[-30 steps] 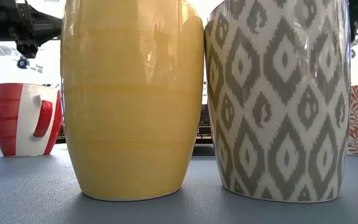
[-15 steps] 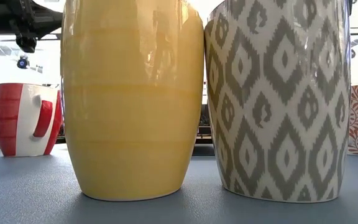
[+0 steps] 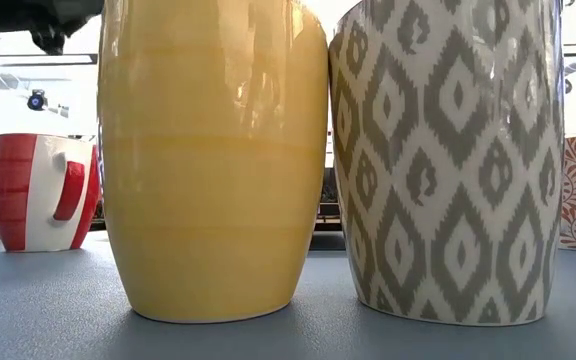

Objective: Place coffee mugs
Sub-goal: Put the top gray patterned mug on the shelf

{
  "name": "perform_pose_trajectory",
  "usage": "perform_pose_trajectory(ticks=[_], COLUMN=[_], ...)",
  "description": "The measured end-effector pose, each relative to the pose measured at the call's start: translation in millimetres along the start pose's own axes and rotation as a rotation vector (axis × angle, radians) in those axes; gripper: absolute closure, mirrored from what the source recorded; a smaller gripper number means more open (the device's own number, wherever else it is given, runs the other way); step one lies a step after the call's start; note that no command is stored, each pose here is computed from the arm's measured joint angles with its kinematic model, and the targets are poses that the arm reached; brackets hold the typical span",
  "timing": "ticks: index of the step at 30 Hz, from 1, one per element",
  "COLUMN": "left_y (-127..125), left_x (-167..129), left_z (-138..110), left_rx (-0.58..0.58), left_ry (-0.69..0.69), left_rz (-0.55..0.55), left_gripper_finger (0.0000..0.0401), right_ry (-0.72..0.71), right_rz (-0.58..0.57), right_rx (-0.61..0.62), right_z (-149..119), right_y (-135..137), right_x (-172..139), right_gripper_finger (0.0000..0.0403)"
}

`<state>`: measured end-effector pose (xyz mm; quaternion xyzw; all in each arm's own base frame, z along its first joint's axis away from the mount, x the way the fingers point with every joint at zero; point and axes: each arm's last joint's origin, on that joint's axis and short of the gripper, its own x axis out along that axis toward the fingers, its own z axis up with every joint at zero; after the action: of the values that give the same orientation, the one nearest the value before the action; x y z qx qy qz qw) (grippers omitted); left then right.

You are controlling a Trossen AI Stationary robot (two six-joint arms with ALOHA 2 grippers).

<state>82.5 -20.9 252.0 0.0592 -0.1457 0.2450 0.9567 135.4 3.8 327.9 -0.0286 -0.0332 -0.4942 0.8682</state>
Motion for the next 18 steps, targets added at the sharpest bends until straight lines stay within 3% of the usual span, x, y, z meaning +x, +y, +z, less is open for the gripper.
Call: perform_pose_trajectory(ticks=[3, 11, 18], left_y=[-0.2, -14.5, -13.9], left_x=[4.9, 20.6, 28.7], left_z=[5.0, 15.8, 18.8], left_rx=[0.014, 0.073, 0.112], left_ry=[0.091, 0.159, 0.266], left_rz=[0.137, 0.174, 0.417], left_gripper_finger=[0.0359, 0.0359, 0.0359], right_ry=[0.024, 0.120, 0.242], right_rz=[-0.010, 0.057, 0.059], right_rx=[-0.021, -0.028, 0.006], right_z=[-7.1, -31.0, -49.4], right_y=[1.8, 4.7, -2.6], right_x=[3.9, 19.6, 37.7], right_gripper_finger=[0.0296, 0.0296, 0.0296])
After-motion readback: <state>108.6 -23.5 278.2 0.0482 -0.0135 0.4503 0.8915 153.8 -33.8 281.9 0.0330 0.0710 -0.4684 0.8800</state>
